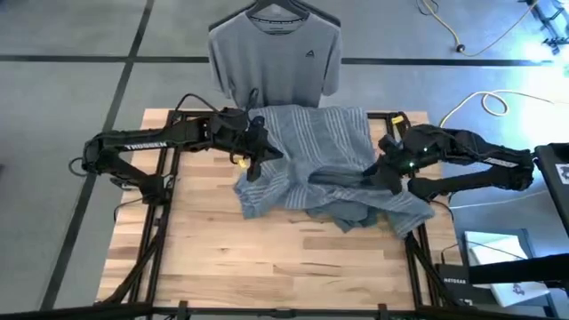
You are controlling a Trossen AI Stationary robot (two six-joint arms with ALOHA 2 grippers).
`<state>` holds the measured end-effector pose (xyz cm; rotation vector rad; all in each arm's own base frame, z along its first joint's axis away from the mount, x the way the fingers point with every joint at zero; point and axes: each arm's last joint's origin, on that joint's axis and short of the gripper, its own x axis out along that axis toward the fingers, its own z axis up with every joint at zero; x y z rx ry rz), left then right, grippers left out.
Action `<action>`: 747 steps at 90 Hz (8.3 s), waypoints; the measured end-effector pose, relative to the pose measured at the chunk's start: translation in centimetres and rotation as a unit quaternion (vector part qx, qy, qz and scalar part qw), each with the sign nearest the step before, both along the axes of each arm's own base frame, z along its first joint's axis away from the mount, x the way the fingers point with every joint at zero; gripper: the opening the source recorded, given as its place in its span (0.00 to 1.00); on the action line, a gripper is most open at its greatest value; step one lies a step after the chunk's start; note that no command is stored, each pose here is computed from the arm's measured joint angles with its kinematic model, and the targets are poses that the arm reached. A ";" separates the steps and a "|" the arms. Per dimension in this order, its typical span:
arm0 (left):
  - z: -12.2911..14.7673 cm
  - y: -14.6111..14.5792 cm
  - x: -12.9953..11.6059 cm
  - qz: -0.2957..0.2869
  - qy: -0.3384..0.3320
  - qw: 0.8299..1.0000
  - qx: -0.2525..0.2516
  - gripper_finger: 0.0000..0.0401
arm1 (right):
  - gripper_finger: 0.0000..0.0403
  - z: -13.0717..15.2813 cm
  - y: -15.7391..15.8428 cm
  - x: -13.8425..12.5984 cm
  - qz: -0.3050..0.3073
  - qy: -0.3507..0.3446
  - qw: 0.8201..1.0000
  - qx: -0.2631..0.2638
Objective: Unhang clothes
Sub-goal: Remove the polo shirt from the hanger
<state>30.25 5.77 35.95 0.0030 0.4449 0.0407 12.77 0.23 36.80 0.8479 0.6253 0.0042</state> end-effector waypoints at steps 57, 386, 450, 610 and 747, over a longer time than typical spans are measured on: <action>-3.5 -1.5 6.4 -0.055 -0.067 0.993 -0.079 0.34 | 0.58 -0.8 -0.4 3.2 -0.006 0.008 0.998 -0.068; -7.4 -3.6 12.6 -0.086 0.023 0.996 -0.006 0.06 | 0.52 -2.1 -0.6 -2.5 0.003 0.300 0.942 -0.150; -6.1 -3.3 9.9 -0.090 0.098 0.989 0.059 0.06 | 0.45 4.8 -0.9 6.4 0.084 0.107 0.956 -0.259; -6.4 -3.5 9.7 -0.077 0.118 0.990 0.010 0.06 | 0.10 -5.2 -1.2 18.3 0.232 0.234 0.911 -0.248; 4.9 -1.8 -0.7 0.027 0.010 0.999 0.018 0.33 | 0.06 6.4 -1.3 11.2 0.195 0.224 0.897 -0.329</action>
